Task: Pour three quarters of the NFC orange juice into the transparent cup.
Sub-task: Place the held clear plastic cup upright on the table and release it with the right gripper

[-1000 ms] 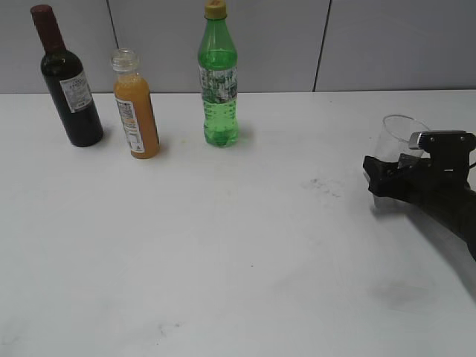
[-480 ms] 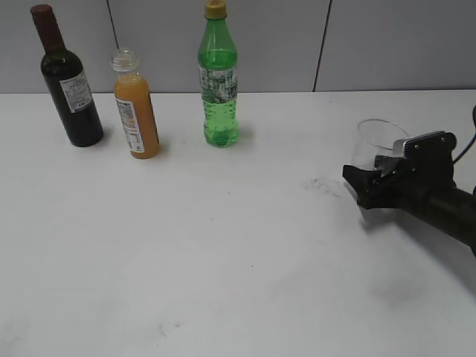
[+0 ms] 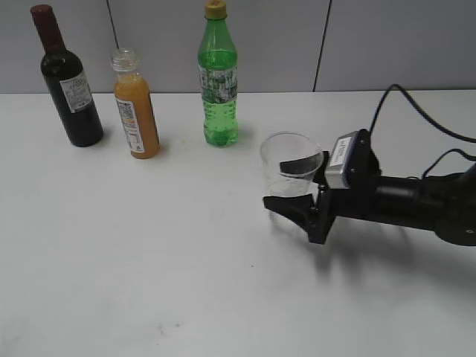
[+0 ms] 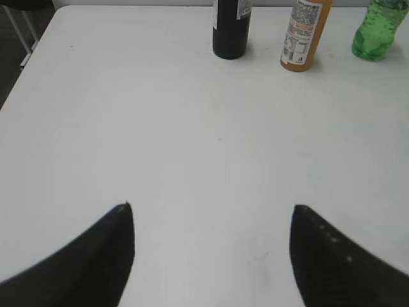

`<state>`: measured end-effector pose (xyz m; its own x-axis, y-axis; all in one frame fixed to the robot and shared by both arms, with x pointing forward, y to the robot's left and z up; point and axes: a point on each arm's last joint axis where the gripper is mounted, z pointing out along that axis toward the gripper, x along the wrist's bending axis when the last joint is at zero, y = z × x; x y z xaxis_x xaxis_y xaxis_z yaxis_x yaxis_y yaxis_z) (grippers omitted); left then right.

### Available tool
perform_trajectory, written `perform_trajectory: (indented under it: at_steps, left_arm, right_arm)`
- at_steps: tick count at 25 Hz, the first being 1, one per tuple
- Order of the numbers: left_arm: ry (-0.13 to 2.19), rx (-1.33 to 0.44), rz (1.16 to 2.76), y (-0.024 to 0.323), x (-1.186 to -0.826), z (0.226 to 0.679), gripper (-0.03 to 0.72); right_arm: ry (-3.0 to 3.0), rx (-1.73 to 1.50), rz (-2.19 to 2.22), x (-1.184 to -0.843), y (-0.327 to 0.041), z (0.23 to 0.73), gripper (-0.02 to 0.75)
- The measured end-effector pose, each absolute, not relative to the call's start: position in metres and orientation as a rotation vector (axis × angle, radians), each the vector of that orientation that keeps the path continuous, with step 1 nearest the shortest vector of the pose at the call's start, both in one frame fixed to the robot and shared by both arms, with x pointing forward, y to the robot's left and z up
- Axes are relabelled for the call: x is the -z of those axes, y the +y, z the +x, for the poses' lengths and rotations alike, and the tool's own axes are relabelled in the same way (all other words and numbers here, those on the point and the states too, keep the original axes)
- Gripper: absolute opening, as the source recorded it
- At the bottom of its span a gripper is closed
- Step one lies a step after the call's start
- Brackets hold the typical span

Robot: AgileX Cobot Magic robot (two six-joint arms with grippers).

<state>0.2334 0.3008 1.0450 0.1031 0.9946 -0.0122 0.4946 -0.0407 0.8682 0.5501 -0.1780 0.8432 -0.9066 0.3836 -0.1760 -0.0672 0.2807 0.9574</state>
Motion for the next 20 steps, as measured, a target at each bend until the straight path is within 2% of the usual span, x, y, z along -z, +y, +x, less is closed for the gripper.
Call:
perform_trajectory:
  at_steps: [6, 12, 20]
  left_arm:
    - [1.487, -0.850, 1.638, 0.301, -1.045, 0.233, 0.584]
    - [1.487, -0.850, 1.638, 0.301, -1.045, 0.233, 0.584]
    - [1.487, -0.850, 1.638, 0.301, -1.045, 0.233, 0.584]
  right_arm:
    - [2.175, -1.767, 0.189, -0.850, -0.111, 0.540, 0.538]
    - [2.215, -1.871, 0.135, -0.839, -0.063, 0.532, 0.538]
    - [2.291, -1.821, 0.117, -0.826, -0.053, 0.533, 0.538]
